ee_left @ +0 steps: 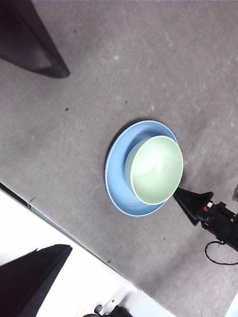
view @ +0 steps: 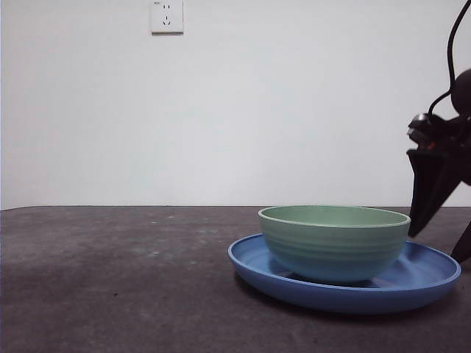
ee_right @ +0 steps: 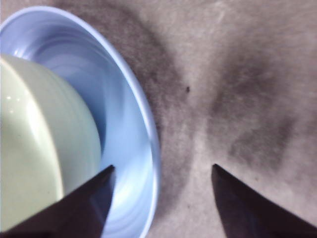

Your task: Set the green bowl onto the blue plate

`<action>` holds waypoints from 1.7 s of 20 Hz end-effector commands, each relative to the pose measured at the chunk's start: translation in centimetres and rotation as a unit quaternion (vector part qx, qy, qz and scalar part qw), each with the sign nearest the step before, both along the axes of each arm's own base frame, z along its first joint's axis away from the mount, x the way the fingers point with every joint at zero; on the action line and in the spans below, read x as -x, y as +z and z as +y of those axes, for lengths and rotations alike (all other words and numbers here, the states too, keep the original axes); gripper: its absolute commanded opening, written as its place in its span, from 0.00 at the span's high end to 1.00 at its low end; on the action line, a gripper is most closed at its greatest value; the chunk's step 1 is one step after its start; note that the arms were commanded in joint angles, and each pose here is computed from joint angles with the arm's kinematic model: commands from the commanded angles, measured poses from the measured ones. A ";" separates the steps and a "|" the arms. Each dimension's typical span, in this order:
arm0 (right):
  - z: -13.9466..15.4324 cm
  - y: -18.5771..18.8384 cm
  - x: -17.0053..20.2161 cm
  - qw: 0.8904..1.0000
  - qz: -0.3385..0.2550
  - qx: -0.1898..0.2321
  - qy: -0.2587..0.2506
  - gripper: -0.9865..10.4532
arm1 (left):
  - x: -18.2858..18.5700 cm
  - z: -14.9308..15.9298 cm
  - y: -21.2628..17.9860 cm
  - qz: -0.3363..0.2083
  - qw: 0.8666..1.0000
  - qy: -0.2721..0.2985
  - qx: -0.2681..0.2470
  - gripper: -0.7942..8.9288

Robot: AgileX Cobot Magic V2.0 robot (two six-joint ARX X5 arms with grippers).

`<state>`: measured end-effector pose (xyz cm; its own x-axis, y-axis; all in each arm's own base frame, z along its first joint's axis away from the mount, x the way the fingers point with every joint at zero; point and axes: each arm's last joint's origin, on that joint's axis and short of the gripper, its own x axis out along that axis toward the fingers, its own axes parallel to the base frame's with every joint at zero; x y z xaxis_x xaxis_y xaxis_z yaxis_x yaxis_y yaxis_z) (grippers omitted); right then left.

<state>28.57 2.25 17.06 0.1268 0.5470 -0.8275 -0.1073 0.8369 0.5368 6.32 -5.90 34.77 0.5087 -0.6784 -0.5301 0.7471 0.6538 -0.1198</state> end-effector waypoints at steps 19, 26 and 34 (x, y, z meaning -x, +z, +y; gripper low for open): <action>2.3 -0.6 -1.5 1.000 0.014 0.014 0.019 0.90 | -0.1 -0.1 0.3 -0.005 1.000 -0.001 0.004 0.27; 4.2 2.5 -2.9 1.000 -0.005 0.005 0.029 0.90 | -0.1 -0.1 0.3 -0.005 1.000 -0.001 0.004 0.27; 10.4 2.4 -3.1 0.998 -0.024 -0.035 0.049 0.90 | -0.1 -0.1 0.3 -0.005 1.000 -0.001 0.004 0.27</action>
